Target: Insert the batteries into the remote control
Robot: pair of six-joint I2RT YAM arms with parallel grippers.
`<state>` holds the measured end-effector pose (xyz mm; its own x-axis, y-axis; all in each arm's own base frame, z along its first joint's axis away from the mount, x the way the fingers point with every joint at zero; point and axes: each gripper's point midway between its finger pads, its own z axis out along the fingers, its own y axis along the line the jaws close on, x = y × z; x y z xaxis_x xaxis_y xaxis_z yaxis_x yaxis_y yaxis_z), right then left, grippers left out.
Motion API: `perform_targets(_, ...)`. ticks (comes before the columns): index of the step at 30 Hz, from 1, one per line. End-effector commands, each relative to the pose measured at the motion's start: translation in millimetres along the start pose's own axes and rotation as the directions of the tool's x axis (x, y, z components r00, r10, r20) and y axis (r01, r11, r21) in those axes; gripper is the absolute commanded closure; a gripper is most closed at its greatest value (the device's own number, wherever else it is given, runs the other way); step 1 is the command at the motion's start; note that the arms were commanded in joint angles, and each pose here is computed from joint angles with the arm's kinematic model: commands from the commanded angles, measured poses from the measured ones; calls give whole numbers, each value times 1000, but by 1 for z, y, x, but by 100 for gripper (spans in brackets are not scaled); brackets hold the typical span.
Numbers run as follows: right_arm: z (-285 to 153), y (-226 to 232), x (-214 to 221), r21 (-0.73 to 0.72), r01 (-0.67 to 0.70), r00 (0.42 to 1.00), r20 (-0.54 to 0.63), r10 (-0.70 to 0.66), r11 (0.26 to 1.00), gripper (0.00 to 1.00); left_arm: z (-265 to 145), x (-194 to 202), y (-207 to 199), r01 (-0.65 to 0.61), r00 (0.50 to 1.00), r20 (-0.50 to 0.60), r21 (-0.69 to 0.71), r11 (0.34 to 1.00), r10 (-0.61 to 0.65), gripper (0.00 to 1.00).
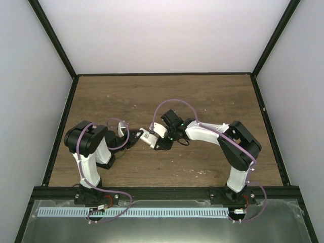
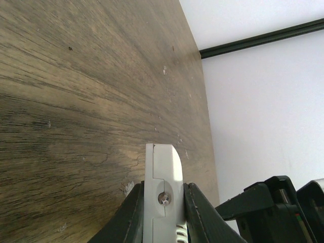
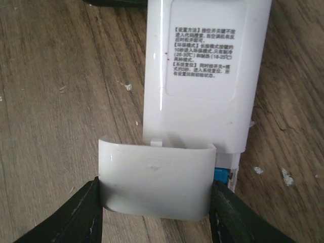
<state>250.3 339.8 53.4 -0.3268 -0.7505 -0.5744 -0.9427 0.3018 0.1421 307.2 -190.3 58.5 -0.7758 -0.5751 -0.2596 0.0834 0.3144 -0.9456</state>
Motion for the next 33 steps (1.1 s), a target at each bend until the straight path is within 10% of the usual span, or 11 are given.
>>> perform_targets(1,-5,-2,-3,27,-4,1000,3,4,1000,57,-2,0,-1,-45,999,15,13,999,45,100)
perform_targets(33,1,-16,12,75,-4,999,-34,7,997,56,-6,-3,1,-42,999,30,13,999,42,100)
